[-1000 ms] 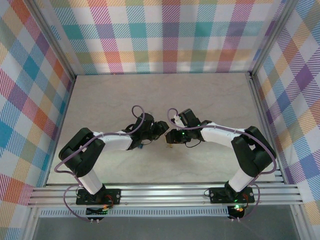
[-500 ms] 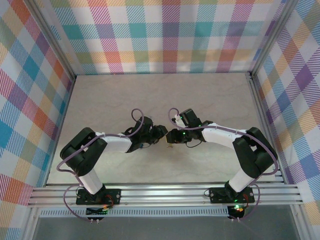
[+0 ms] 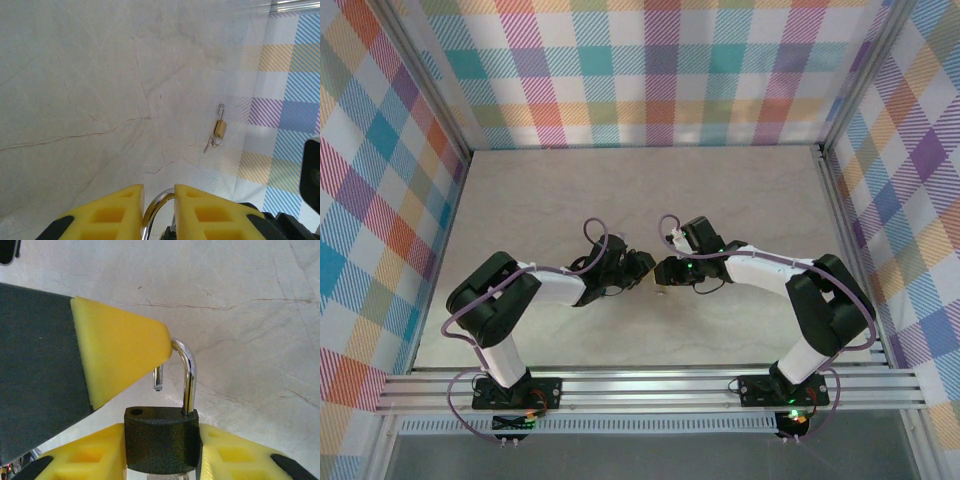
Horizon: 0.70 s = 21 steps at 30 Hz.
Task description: Lock with the key
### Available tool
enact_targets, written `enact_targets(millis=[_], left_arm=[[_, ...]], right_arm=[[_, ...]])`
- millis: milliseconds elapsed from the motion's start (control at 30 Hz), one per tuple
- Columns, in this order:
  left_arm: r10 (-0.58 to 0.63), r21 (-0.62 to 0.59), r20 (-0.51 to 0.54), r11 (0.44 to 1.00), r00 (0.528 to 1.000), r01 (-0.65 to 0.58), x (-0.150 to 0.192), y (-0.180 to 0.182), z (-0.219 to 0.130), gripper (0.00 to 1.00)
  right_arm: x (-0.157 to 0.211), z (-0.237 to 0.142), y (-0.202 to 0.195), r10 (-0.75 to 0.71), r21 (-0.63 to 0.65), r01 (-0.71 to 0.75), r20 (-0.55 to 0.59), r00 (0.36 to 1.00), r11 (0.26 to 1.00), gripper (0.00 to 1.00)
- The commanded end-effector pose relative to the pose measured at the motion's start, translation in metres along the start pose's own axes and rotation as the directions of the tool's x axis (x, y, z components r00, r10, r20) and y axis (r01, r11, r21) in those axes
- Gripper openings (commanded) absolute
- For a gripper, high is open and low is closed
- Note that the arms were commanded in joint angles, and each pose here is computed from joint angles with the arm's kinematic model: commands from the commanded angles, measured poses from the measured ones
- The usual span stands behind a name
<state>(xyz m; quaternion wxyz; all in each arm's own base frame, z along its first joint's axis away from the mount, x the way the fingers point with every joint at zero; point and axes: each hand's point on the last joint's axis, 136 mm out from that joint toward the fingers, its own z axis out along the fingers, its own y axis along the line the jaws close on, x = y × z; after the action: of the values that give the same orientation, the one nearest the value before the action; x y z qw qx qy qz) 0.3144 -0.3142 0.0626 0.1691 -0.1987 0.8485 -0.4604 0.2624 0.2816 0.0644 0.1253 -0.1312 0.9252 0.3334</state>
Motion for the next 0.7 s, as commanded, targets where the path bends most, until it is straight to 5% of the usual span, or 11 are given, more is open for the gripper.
enact_targets(millis=[0,667], left_arm=[[-0.013,0.044,-0.03,0.999,0.999,0.014,0.007,-0.003,0.003,0.21],[-0.077,0.157,-0.035,0.984,0.996,0.082,0.008,-0.014,0.003,0.12]], right_arm=[[-0.004,-0.003,0.013,-0.032,-0.057,0.033,0.02,0.999,0.998,0.34],[-0.004,-0.001,0.014,-0.027,-0.067,0.027,0.014,1.0,0.997,0.34]])
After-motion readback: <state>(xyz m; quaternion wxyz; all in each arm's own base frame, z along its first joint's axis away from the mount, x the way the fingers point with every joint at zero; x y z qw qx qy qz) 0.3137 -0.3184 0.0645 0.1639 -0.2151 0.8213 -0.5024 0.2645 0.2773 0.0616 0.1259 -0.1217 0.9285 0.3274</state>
